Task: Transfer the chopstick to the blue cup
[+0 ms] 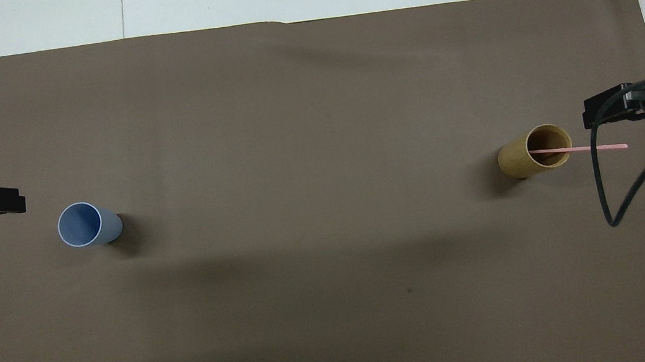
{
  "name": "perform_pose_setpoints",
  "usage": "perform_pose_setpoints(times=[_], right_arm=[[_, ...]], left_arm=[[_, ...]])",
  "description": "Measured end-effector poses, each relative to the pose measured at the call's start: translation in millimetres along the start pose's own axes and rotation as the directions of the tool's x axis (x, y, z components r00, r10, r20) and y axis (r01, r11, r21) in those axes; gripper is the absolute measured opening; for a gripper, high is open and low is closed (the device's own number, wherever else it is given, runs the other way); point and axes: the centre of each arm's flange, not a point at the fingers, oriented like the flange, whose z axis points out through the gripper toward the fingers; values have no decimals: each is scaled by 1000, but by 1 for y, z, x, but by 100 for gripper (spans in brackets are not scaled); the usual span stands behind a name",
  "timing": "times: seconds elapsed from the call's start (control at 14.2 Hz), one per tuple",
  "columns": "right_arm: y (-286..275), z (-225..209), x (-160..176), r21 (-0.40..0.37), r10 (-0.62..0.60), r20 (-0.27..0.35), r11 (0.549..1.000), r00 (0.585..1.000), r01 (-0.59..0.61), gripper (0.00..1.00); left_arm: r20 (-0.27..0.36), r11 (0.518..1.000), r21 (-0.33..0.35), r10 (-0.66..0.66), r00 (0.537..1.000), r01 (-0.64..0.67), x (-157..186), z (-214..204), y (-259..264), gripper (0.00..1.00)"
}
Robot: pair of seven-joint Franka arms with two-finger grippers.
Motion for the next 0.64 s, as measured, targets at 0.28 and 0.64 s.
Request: perform_pose_setpoints(times=[0.28,0.64], right_arm=[[0,0,0,0,-1,-1,1000,1000,1,100],[0,-1,1,1,-2,-8,1000,1000,2,100]], left_arm=[[0,1000,0,-5,1000,5,0,0,-3,100],[1,1000,0,-5,1000,5,0,0,-3,100]])
